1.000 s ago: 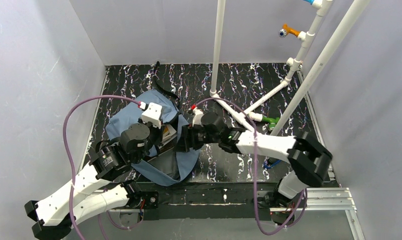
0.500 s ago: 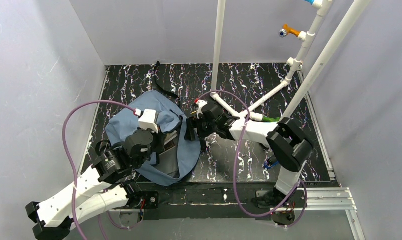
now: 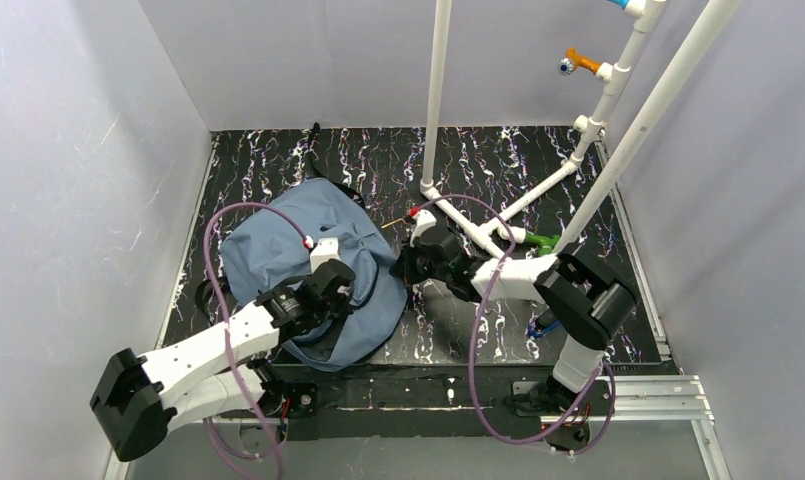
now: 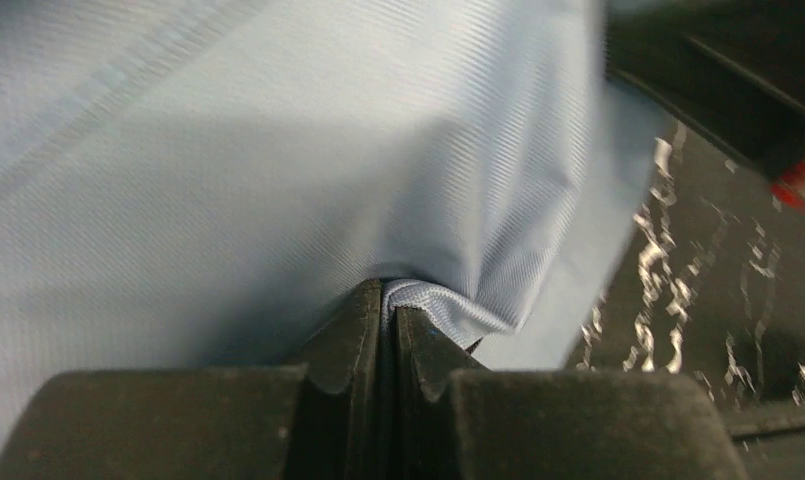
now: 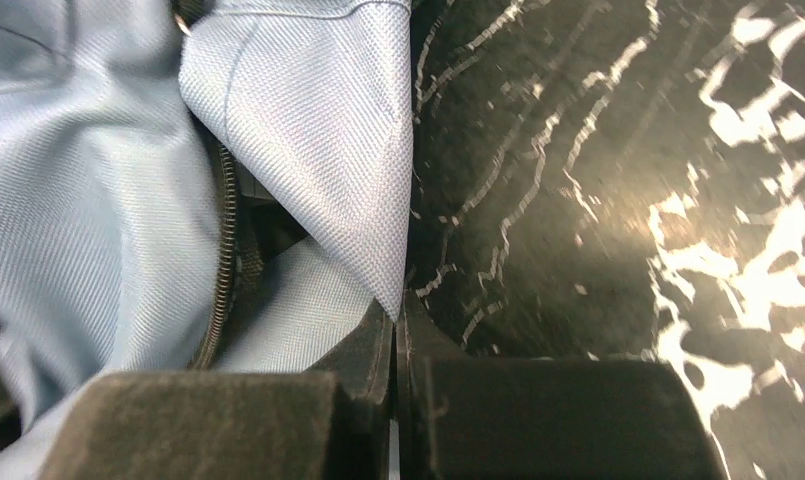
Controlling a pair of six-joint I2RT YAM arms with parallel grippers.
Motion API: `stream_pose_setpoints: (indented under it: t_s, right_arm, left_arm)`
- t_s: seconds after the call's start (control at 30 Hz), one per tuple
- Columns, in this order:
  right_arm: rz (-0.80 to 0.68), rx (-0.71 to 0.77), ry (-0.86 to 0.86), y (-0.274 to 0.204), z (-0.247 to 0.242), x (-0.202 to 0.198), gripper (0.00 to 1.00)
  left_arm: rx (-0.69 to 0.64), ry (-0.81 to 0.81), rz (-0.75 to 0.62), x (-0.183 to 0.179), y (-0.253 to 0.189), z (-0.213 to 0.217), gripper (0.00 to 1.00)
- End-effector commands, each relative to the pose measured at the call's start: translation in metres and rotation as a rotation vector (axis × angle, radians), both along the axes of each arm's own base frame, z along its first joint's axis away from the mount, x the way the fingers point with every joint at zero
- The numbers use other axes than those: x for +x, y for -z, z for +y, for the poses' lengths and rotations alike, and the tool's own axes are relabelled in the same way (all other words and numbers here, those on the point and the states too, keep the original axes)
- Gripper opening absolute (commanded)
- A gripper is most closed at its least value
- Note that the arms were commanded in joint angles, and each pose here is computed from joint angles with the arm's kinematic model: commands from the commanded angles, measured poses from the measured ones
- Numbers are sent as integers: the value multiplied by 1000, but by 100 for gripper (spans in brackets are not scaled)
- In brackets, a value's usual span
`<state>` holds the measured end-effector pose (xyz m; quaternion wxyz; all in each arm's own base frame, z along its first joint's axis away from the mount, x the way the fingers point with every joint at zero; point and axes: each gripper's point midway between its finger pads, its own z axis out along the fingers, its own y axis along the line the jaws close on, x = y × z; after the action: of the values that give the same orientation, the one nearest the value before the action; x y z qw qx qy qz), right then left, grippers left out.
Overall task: Pack the student bag
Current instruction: Zip the student bag at the center of the board.
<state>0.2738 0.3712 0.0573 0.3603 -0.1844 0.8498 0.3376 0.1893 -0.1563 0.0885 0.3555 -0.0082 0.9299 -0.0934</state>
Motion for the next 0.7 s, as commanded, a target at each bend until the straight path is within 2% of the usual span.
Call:
stream_pose_setpoints:
  t_s: [0.0,0.13,0.2,0.3,0.37,0.47,0.6,0.67]
  right_arm:
    - [-114,89,201,-31,-30,22,1]
    - [-84,119,191,-27,-38,5,1]
    - [-78,129,115,-31,-32,-5,1]
    - [-56,62,-2,-37,-25,-16,3]
    - [-40,-13,-43,-44,-26,-18,21]
    - [-42,-24,-89,-68,-25,-17,51]
    - [-10,35,-124,-106,-13,-2,66]
    - [29,100,-149,-118,-3,3,69]
  left_arm:
    - [51,-139,12,27,19,25,0]
    - [87,-127,-39,49,8,36,0]
    - [86,-58,-67,51,-4,31,0]
    - [41,11,-107,43,-25,28,0]
    - [4,28,-124,32,-34,31,0]
    - [-50,22,-164,18,-45,38,0]
    - [-82,-20,-186,10,-45,48,0]
    - [-87,-24,-173,9,-42,47,0]
